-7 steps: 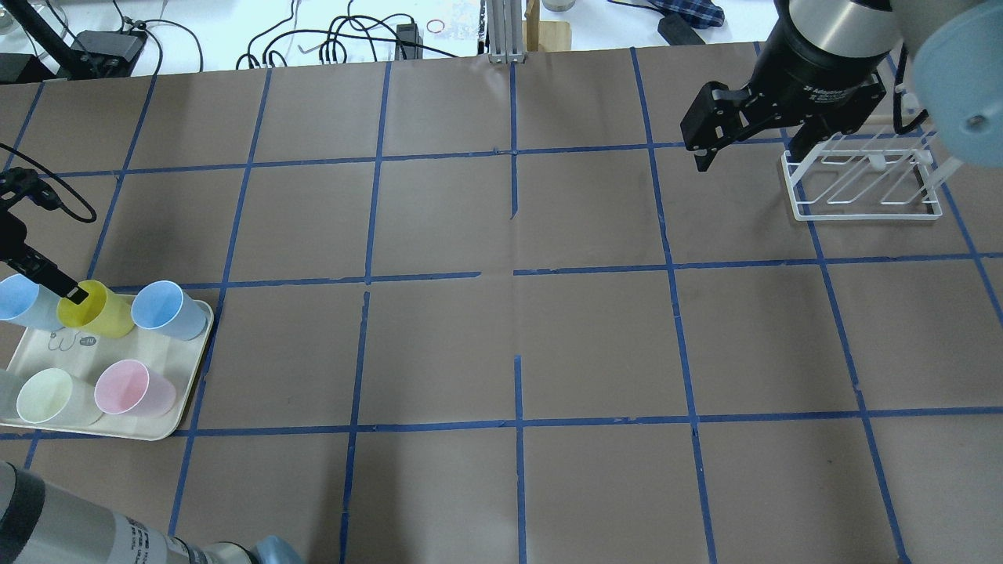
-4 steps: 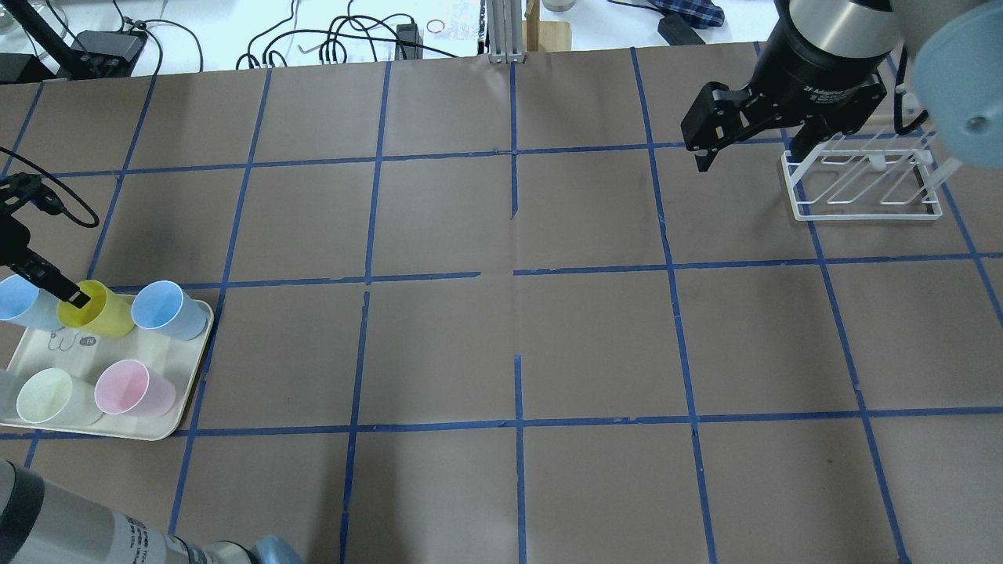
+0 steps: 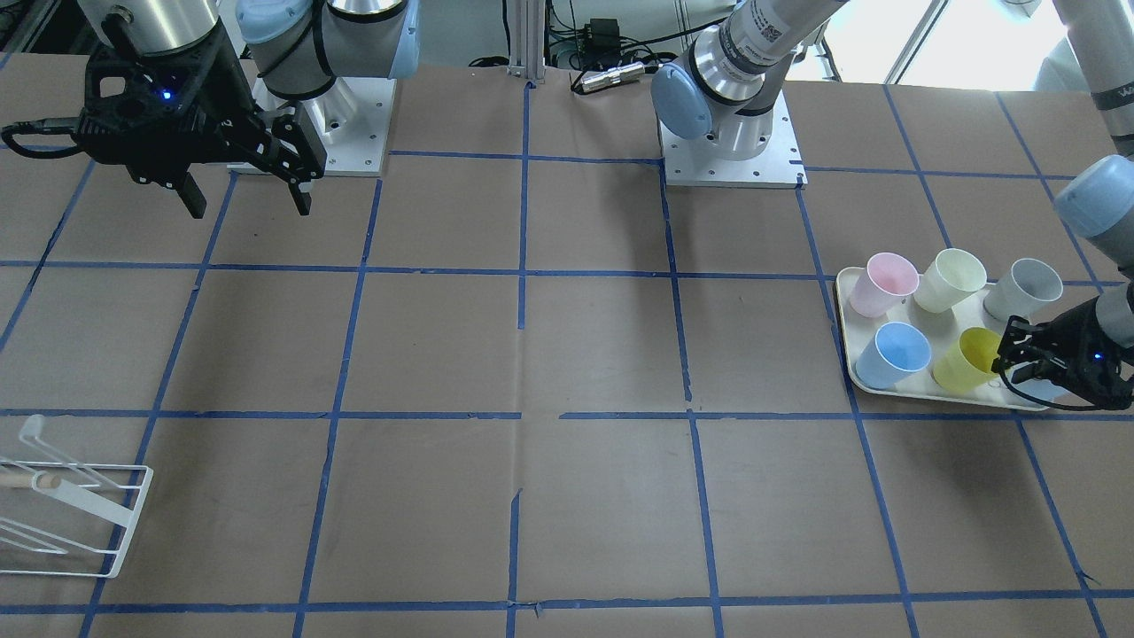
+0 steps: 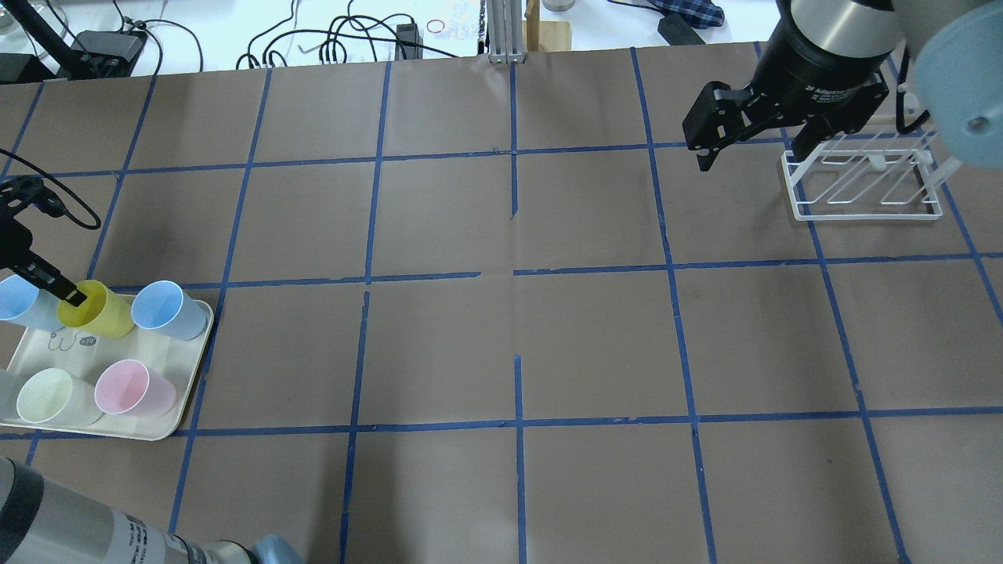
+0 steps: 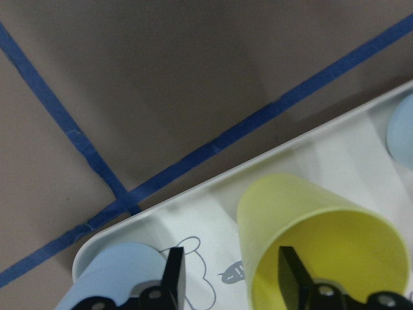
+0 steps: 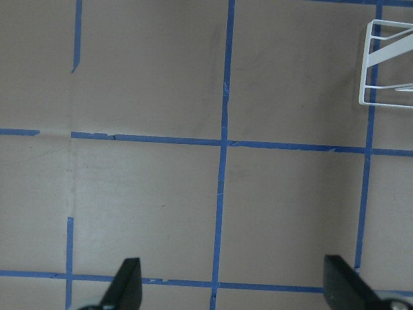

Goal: Transfer IKEA cup to right arm and place on rack

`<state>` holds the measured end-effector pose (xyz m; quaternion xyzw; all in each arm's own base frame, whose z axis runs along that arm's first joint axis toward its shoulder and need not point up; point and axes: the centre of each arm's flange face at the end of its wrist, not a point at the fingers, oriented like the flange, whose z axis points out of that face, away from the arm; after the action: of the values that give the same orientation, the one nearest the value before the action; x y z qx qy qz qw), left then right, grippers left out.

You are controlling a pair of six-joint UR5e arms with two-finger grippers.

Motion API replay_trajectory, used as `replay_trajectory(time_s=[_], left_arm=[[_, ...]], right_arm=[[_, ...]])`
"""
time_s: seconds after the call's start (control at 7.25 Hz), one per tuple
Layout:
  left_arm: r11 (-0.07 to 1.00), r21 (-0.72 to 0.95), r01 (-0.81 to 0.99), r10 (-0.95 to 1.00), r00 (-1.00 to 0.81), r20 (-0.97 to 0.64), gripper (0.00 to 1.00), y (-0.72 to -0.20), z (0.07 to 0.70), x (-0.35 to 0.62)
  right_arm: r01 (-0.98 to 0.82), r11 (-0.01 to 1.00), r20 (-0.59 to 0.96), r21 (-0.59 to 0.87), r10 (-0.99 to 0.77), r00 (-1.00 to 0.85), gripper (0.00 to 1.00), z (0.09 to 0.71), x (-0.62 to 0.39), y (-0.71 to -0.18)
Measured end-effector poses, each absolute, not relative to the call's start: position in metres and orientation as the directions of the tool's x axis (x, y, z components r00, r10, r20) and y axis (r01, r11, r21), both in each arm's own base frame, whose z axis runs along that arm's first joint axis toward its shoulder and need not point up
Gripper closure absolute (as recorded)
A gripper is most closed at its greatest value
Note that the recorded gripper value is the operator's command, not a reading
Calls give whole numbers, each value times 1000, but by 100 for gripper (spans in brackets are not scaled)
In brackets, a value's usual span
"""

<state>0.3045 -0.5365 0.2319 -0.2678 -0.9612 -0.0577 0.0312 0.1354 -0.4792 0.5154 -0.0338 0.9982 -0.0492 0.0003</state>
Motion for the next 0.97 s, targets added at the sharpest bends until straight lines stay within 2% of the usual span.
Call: replay_trajectory(time_s=[0.55, 0.83, 0.97], left_arm=[[855, 88, 512, 506, -859, 76, 100, -540, 253, 307], [850, 61, 523, 514, -850, 118, 100, -552, 310, 303], [842, 29, 539, 522, -827, 210, 100, -558, 343, 284]], right_arm=[[-59, 994, -8, -96, -60, -998, 0, 515, 128, -482], [-77, 993, -9, -88, -78, -997, 0, 518, 111, -481], [-101, 992, -22, -74, -103, -994, 0, 520, 95, -478]])
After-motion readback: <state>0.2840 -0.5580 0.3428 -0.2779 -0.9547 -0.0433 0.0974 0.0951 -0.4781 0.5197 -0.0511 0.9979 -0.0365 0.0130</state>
